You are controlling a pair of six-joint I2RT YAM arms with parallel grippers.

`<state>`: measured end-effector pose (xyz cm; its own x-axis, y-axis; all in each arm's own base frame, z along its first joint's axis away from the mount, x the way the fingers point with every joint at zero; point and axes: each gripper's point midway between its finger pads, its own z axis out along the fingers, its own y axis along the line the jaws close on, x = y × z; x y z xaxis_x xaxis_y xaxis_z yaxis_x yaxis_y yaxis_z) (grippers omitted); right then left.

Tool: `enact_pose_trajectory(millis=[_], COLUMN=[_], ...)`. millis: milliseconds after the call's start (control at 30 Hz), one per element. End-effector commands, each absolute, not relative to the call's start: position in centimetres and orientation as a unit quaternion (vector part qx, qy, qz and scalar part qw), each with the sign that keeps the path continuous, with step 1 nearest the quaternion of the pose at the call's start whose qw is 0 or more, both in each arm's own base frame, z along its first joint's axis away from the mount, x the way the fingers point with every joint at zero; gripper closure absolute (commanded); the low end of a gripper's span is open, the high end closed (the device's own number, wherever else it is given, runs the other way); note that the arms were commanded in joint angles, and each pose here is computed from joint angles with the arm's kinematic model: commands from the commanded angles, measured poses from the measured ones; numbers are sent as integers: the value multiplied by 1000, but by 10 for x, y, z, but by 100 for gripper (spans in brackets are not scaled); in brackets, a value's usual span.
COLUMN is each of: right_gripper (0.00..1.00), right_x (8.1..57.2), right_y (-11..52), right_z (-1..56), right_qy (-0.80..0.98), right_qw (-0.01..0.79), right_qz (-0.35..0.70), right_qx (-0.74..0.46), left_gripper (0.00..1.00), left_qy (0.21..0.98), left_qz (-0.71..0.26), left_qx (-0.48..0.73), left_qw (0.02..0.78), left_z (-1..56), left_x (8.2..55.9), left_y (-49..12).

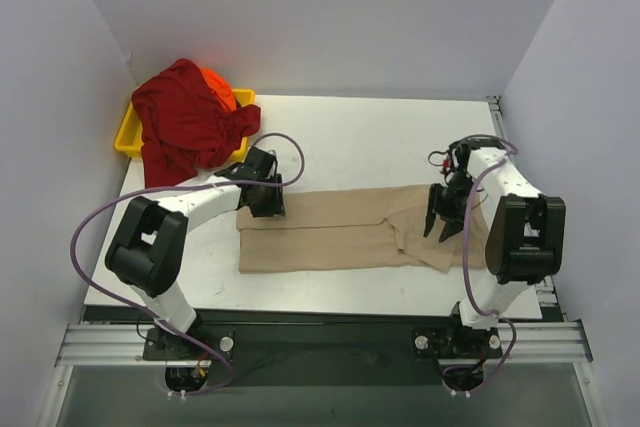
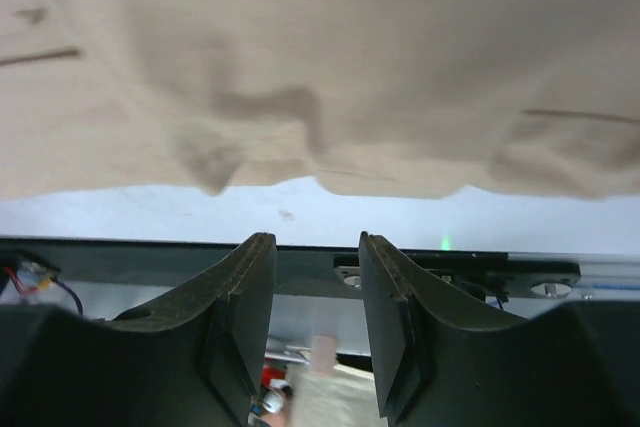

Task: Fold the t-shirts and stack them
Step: Fold the other side of the tshirt into a rectangle

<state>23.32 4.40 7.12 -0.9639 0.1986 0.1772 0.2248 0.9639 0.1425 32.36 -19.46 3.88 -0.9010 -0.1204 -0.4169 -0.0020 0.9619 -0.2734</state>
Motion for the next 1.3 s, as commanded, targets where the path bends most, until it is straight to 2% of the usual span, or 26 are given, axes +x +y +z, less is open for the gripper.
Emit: enact_pose_trajectory(millis=[0, 133, 500, 800, 1033, 1267], right_gripper=[61, 60, 61, 67, 72, 81], right_x=[202, 186, 161, 158, 161, 167], right_y=[10, -3, -3, -11, -18, -21], right_z=[74, 62, 28, 9, 0, 6], right_qy=[-981, -968, -957, -952, -953, -956], right_qw=[94, 99, 148, 155, 129, 110], right_qz=[-19, -28, -10, 20, 43, 47], right_qx=[-169, -229, -250, -263, -270, -268], left_gripper=[53, 53, 53, 53, 52, 52], left_qy=[955, 955, 956, 958, 957, 957], left_qz=[-152, -156, -161, -162, -168, -172], left_qx=[-26, -22, -11, -21, -32, -36], left_qw=[253, 249, 244, 237, 235, 232], left_z=[55, 50, 44, 41, 37, 36], left_x=[346, 351, 363, 361, 359, 358], left_y=[-209, -213, -217, -210, -210, -212])
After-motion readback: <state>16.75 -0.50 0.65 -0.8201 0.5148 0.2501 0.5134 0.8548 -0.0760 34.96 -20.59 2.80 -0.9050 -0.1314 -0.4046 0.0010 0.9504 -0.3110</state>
